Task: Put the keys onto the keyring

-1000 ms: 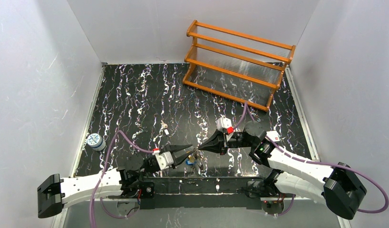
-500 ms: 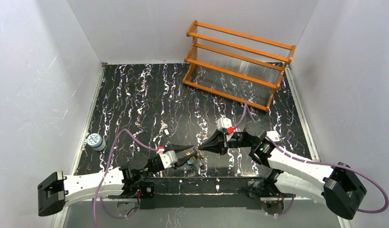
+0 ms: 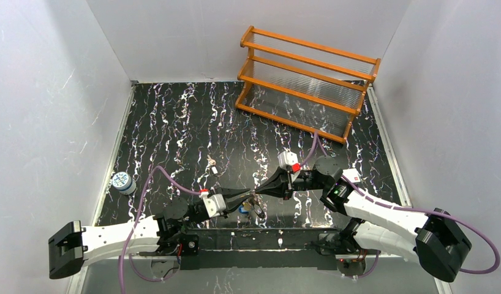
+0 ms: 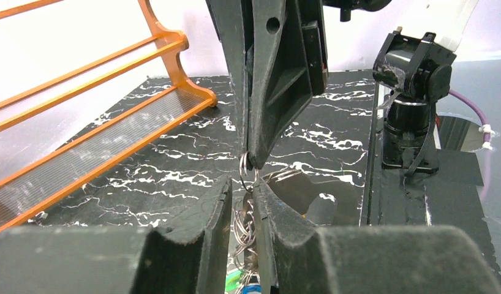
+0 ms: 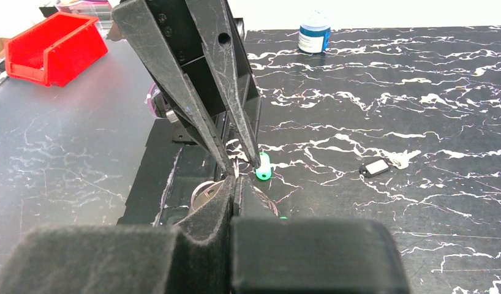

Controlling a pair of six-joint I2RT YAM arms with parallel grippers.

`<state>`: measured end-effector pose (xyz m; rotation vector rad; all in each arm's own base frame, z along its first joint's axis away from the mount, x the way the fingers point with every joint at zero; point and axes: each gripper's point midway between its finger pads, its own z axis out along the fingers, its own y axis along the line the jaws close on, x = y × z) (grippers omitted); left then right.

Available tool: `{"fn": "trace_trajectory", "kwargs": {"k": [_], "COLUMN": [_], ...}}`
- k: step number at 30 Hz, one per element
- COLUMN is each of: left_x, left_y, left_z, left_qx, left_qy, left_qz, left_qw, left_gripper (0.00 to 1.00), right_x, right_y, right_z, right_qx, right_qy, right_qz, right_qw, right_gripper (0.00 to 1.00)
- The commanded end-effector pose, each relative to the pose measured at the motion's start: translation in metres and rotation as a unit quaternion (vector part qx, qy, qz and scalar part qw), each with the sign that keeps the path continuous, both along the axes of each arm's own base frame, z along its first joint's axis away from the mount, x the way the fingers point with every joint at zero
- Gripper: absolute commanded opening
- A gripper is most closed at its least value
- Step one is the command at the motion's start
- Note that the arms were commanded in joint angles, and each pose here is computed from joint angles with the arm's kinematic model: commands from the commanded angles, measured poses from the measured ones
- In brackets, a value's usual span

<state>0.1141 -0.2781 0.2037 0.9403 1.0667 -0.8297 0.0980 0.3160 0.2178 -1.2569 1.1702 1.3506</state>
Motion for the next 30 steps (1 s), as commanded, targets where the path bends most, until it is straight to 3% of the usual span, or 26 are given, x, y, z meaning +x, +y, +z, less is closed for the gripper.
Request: {"fn": "trace_trajectory", "kwargs": {"k": [1,4,8,15,19,22,30], "left_x": [-0.004,-0.003,-0.003,0.004,0.01,0.014,0.016], "left_y": [-0.001,-0.002,-0.003,0.0,-0.002,-0.006,-0.013], "left_z": [0.022,0.021,0.02,0.018,0.015,0.016,0.019], "left_qx": [-0.037,-0.035,-0.031,-0.029,0.005,0.041,0.111], "left_qy": [-0.007,-0.006,-0.007,-0.003,-0.001,0.004,0.009], "left_qz": [-0.01,-0.01,-0.009,0.012,0.024,0.03,0.027], "left_qw": [0.999,0.999,0.999,1.0,1.0,0.999,0.993], "left_gripper": [0.18,0.14,0.01,0.0,0.0,0.0,0.0], "right_x": [0.0,-0.001,-0.001,0.001,0.01,0.018,0.019], "right_y": [0.002,0.003,0.002,0.002,0.001,0.0,0.005], "right_z": [0.025,0.025,0.025,0.024,0.018,0.016,0.01], "right_qx": [0.038,0.038,0.039,0.025,-0.013,-0.037,-0.062], "right_qy": [-0.029,-0.028,-0.028,-0.04,-0.075,-0.108,-0.125], "right_qz": [0.008,0.01,0.01,0.007,-0.004,-0.015,0.011], "right_qw": [0.999,0.999,0.999,0.999,0.997,0.993,0.99], "right_gripper": [0.01,0.01,0.01,0.01,0.23,0.32,0.32]}}
